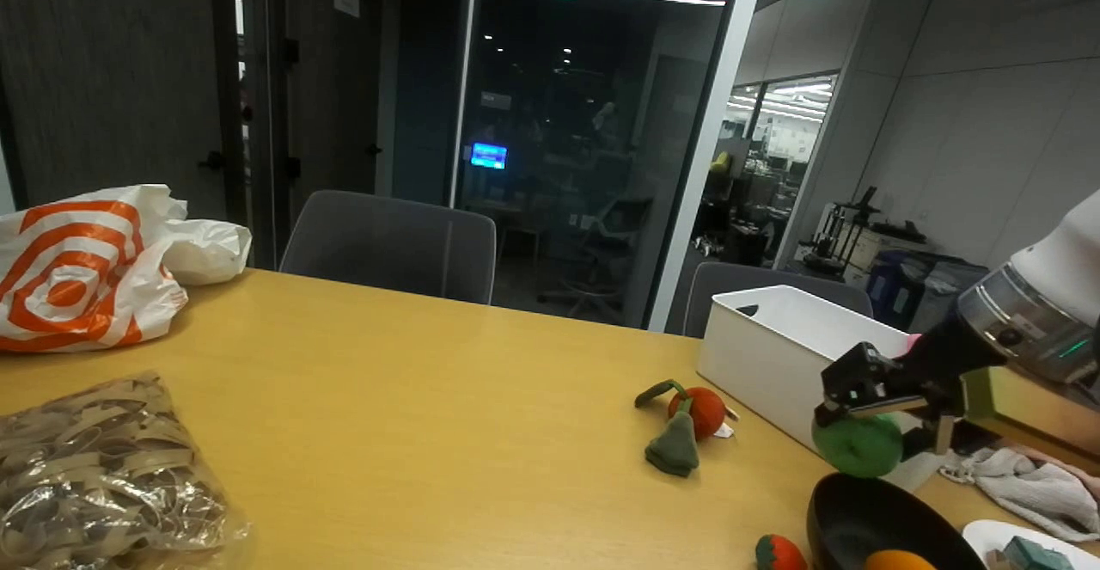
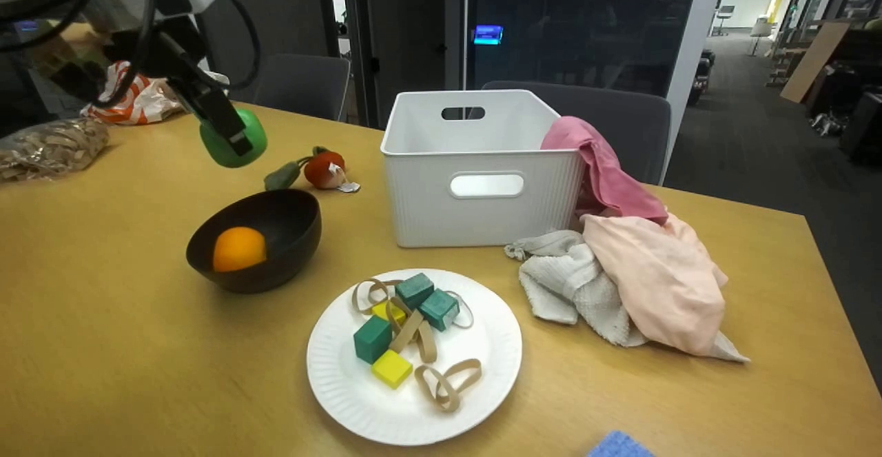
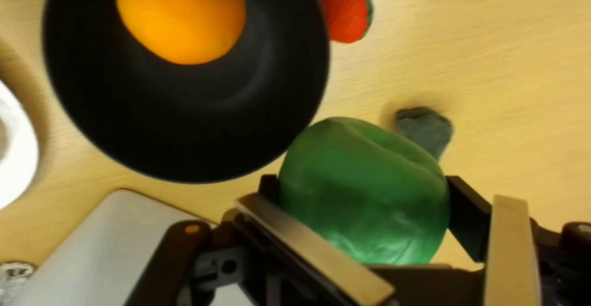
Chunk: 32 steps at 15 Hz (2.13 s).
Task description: Put the items in the bowl on the table and put the plush in the bowl
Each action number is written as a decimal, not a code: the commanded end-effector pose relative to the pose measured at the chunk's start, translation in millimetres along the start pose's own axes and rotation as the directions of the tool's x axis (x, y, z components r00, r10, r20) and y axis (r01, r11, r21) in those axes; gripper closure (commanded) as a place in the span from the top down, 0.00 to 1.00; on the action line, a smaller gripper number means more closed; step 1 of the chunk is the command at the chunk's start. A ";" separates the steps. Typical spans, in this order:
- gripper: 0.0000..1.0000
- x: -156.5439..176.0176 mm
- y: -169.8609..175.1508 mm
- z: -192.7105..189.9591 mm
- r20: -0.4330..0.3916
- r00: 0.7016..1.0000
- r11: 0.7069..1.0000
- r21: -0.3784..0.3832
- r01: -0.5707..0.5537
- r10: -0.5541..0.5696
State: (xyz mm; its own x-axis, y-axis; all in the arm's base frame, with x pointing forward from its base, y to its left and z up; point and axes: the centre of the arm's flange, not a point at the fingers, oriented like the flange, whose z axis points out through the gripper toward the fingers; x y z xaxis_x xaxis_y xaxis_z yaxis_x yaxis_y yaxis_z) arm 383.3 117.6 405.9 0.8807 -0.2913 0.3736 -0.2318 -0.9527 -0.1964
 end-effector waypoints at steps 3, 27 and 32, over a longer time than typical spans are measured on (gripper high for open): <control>0.63 -62.6 -47.8 5.5 -0.027 0.962 0.952 0.143 0.271 -0.270; 1.00 -38.4 85.3 31.2 0.156 0.987 0.990 -0.138 -0.008 0.030; 1.00 -51.2 79.9 18.9 0.248 0.969 0.990 -0.134 0.042 -0.007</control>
State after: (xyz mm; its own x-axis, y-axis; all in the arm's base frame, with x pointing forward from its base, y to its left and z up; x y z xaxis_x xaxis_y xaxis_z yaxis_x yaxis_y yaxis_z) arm 383.8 55.6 352.2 0.9479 -0.2798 0.1522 -0.2735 -0.9599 -0.0616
